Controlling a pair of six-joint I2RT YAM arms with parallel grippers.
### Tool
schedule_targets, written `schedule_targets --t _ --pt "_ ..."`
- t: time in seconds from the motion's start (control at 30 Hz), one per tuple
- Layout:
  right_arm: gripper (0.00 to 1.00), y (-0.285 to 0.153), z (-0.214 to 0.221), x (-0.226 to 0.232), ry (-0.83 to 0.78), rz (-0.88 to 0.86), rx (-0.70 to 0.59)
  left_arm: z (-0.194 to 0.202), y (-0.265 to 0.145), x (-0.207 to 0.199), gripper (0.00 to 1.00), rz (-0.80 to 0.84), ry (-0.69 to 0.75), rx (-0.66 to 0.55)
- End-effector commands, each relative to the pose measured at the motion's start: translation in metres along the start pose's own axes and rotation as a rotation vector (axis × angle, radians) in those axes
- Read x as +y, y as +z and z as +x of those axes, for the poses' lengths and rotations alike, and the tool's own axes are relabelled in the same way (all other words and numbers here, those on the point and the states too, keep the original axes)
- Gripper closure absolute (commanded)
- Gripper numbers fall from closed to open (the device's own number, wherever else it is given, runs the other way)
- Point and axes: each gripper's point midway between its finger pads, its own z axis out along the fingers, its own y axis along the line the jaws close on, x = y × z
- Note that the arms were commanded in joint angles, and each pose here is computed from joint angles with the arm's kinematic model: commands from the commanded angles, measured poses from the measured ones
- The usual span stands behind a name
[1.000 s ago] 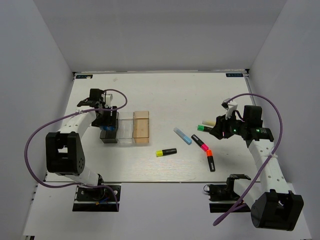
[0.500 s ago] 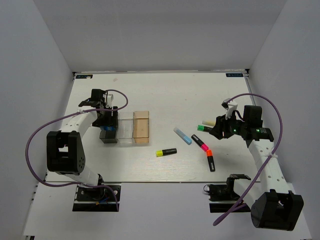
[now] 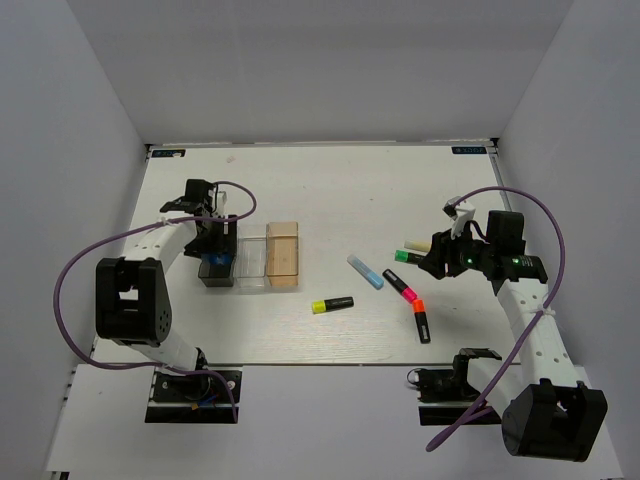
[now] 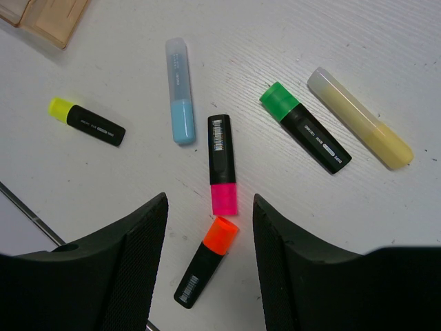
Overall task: Sort the stationery into containers
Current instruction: Place the stationery in the storage box.
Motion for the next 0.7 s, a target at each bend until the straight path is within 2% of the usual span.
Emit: schedule_targets --t 0.0,0.07,0.23,0.4,0.47,0.5,0.53,0.57,0.6,0.63,0.67 --pt "0.44 -0.003 -0.010 0.000 -0.028 -0.001 -0.026 -0.017 -0.010 0.002 0.07 -0.018 -0.010 -0.051" --pt "0.44 -0.004 -0.011 0.001 -0.030 -0.002 -0.029 -0.020 -0.013 0.002 0.00 -0.023 -0.009 -0.057" --pt "0.44 -0.004 -0.011 0.001 -0.029 -0.002 -0.030 -0.028 -0.022 -0.004 0.00 -0.017 -0.005 -0.091" --pt "0.44 -0.004 -0.010 0.001 -0.027 -0.002 -0.029 -0.043 -0.049 -0.014 0.00 0.001 -0.007 -0.163" --pt "0.56 -0.004 -0.010 0.003 -0.032 -0.009 -0.030 -0.046 -0.062 -0.024 0.05 0.025 -0.012 -0.197" --pt "0.70 -0.004 -0.010 0.002 -0.027 -0.007 -0.030 -0.047 -0.076 -0.031 0.25 0.055 -0.008 -0.234" --pt "1.00 -0.004 -0.011 0.003 -0.024 -0.009 -0.031 -0.046 -0.081 -0.036 0.46 0.071 -0.010 -0.247" --pt "1.00 -0.004 -0.011 0.004 -0.013 -0.015 -0.032 -0.045 -0.086 -0.052 0.78 0.109 0.006 -0.261" --pt "1.00 -0.003 -0.010 0.005 -0.004 -0.021 -0.030 -0.041 -0.097 -0.057 1.00 0.126 0.007 -0.291" --pt "1.00 -0.002 -0.010 0.008 -0.001 -0.039 -0.032 -0.038 -0.100 -0.068 1.00 0.161 0.018 -0.297" --pt "0.72 0.000 -0.009 0.010 0.003 -0.069 -0.023 -0.030 -0.106 -0.096 1.00 0.223 0.089 -0.297"
